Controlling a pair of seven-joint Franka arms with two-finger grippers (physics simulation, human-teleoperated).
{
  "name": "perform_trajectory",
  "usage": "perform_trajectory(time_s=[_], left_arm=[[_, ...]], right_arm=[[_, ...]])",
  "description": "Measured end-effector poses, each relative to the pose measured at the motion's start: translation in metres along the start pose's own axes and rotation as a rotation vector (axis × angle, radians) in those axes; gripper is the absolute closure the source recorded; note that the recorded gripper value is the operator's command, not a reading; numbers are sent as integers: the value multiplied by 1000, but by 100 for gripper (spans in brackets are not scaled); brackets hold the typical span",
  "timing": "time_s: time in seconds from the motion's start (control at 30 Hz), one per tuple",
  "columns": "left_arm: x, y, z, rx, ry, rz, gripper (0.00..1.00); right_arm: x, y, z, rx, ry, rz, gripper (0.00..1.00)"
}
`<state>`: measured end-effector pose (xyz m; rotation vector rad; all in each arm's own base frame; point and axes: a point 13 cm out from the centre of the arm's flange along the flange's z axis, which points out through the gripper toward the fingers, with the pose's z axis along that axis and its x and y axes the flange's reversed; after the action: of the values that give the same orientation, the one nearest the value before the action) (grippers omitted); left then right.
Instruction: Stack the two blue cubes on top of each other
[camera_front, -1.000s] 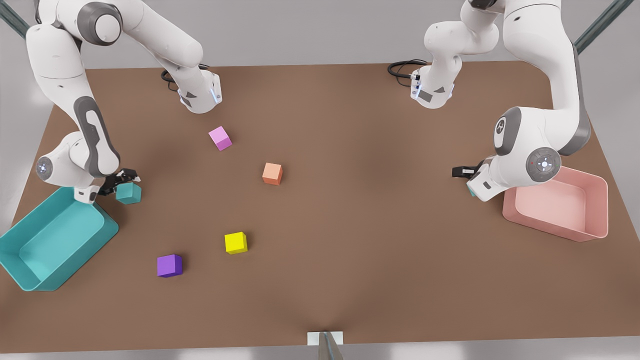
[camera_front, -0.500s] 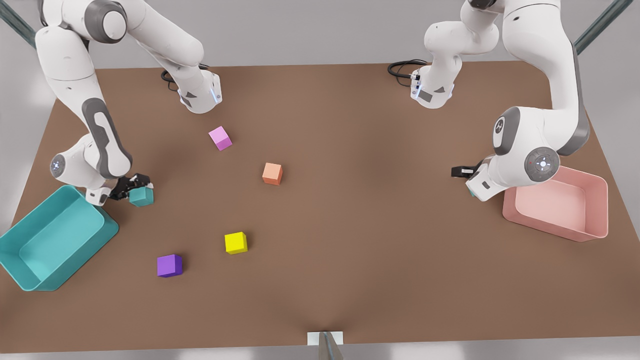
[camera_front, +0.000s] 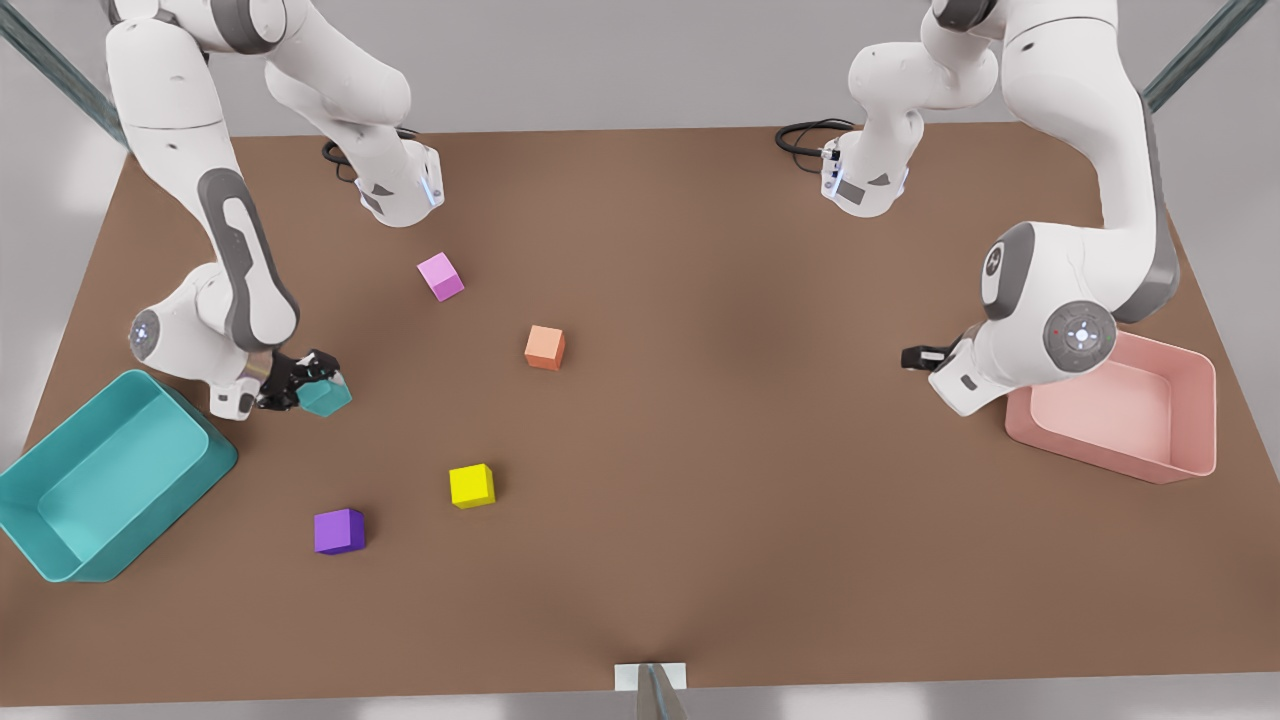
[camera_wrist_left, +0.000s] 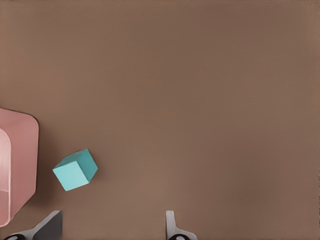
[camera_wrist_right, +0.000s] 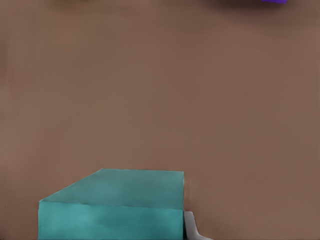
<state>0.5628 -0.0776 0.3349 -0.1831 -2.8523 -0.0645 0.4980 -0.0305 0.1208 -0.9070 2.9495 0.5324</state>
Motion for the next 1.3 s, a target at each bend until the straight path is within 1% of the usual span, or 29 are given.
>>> perform_trajectory(time_s=[0.07,0.13,0.2,0.27,0.3,0.4,0.5,0.57,0.67,0.7,0.73,0.77,0.97,1.13,1.3], left_arm=[[-6,7,1,11,-13,-15,0],[-7,26,11,15,5,-53,0],[-2,49,47,18,67,-97,0],[18,70,97,21,118,-145,0],[23,79,118,22,126,-170,0],[41,89,180,27,151,-221,0],[46,99,219,41,123,-276,0],[47,112,235,49,97,-319,0],[37,125,239,55,43,-360,0],[36,128,240,56,32,-371,0],[36,130,242,56,25,-381,0],[35,135,243,58,17,-395,0],[38,155,256,63,3,-453,0],[35,163,271,62,0,-478,0],[31,164,303,54,15,-486,0]], right_arm=[[-74,98,15,-42,37,-195,74],[-138,231,44,-85,76,-404,74],[-167,348,86,-114,112,-540,74],[-181,437,127,-119,125,-608,74],[-190,467,142,-117,116,-615,74],[-224,518,181,-99,61,-569,74],[-259,531,207,-73,-9,-478,74],[-268,522,226,-40,-34,-415,73],[-279,508,243,5,-69,-333,72],[-283,506,246,12,-82,-308,58],[-287,504,248,20,-93,-284,6],[-291,503,248,32,-105,-258,0],[-300,507,246,52,-148,-80,0],[-294,482,265,117,-147,48,0],[-295,475,274,125,-153,157,0]])
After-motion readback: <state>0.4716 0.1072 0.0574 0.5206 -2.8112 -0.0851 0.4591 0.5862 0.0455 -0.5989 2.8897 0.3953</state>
